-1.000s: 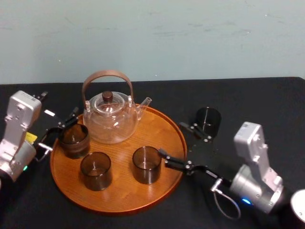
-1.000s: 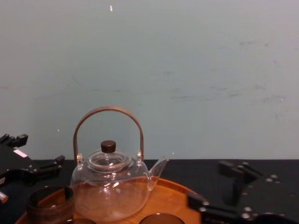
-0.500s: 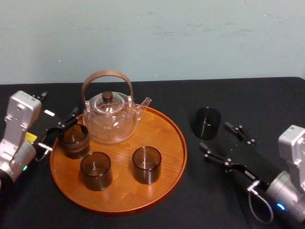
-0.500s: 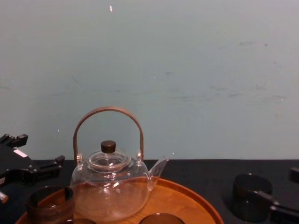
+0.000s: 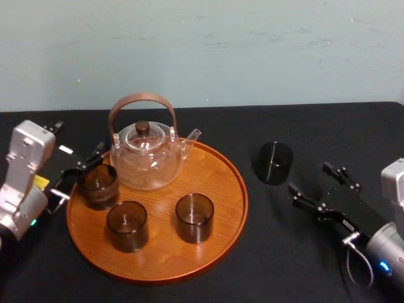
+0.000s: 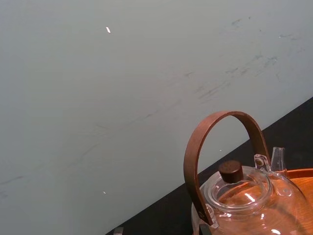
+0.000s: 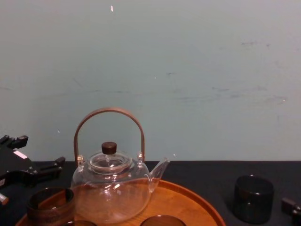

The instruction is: Pick up the glass from the table and place it on the tray.

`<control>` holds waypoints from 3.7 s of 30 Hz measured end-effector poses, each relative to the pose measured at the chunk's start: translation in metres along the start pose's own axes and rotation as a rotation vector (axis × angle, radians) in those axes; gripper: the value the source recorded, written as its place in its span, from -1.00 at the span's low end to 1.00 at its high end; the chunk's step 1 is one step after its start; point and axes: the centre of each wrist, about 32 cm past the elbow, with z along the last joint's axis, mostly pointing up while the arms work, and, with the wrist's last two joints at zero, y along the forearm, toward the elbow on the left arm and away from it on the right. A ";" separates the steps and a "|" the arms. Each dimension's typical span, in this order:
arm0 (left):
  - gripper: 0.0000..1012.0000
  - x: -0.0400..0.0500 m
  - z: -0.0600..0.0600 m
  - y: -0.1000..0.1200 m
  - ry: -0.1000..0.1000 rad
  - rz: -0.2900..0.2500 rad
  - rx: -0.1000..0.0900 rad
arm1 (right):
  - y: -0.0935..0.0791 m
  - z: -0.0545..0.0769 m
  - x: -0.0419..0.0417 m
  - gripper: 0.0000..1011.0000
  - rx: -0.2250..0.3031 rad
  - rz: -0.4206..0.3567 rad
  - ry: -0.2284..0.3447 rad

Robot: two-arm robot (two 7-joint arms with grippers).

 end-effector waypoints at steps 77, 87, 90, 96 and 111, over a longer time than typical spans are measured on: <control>0.98 0.0000 0.000 0.000 0.000 0.000 0.000 | 0.105 -0.016 0.0324 0.85 -0.098 0.078 -0.021; 0.98 0.0000 0.000 0.000 0.000 0.000 0.000 | 0.105 -0.016 0.0325 0.80 -0.098 0.077 -0.021; 0.98 0.0000 0.000 0.000 0.000 0.000 0.000 | 0.105 -0.016 0.0325 0.80 -0.098 0.077 -0.021; 0.98 0.0000 0.000 0.000 0.000 0.000 0.000 | 0.105 -0.016 0.0325 0.80 -0.098 0.077 -0.021; 0.98 0.0000 0.000 0.000 0.000 0.000 0.000 | 0.102 -0.014 0.0333 0.80 -0.070 0.088 -0.013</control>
